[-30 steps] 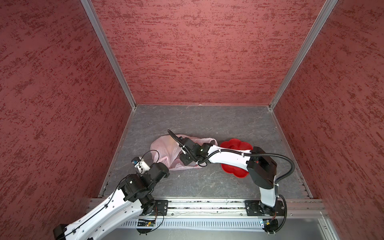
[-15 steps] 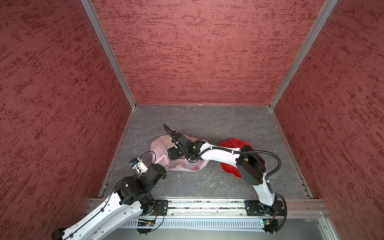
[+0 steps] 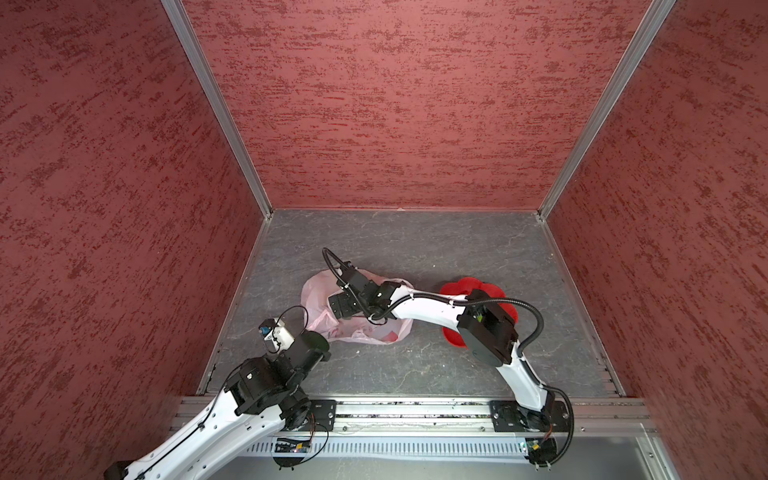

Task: Take the fake fruits out of the plastic bag
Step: 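Grasp the pale bun-shaped fruit inside the bag with the right gripper, then lift the pale fruit out of the bag with the right gripper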

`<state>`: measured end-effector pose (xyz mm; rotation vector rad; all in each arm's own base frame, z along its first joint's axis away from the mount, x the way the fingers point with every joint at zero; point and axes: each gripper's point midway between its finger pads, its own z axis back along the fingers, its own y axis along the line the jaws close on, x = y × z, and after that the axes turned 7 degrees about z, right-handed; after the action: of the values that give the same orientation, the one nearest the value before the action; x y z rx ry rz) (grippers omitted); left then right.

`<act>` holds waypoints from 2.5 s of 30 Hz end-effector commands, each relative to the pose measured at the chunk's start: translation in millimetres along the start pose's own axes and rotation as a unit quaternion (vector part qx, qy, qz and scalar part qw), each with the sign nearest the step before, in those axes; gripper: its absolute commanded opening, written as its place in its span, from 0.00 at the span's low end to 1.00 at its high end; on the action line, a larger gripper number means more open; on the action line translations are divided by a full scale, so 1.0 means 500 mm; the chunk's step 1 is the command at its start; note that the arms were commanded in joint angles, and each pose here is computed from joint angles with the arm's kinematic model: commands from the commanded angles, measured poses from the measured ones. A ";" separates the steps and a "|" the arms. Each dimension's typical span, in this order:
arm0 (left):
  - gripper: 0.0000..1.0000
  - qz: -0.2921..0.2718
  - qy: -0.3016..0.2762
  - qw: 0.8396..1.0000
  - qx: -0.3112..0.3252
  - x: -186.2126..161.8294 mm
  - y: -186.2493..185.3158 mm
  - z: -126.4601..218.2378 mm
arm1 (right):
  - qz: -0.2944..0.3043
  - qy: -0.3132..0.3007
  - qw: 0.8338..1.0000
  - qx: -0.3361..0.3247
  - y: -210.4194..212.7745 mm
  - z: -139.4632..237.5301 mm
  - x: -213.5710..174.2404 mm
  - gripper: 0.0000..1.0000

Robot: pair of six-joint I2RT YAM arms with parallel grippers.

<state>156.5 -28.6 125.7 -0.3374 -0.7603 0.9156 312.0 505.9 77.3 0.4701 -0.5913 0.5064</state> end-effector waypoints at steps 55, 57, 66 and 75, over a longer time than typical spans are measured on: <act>0.00 -0.010 -0.021 1.000 0.000 0.005 0.009 -0.015 | 0.009 0.063 0.997 0.031 -0.024 0.153 -0.051 0.54; 0.00 -0.010 -0.022 1.000 -0.001 0.004 0.004 -0.016 | 0.013 0.066 0.997 0.035 -0.020 0.172 -0.055 0.54; 0.00 -0.016 -0.018 1.000 -0.008 -0.003 -0.020 -0.022 | 0.030 0.061 0.996 0.051 -0.008 0.273 -0.047 0.53; 0.00 -0.023 -0.011 1.000 -0.013 -0.015 -0.040 -0.030 | 0.045 0.004 0.995 0.084 0.026 0.402 0.025 0.53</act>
<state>170.8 -41.4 117.8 -0.3161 -0.7787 0.8799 239.4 410.3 204.3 0.5609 -0.5267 0.6164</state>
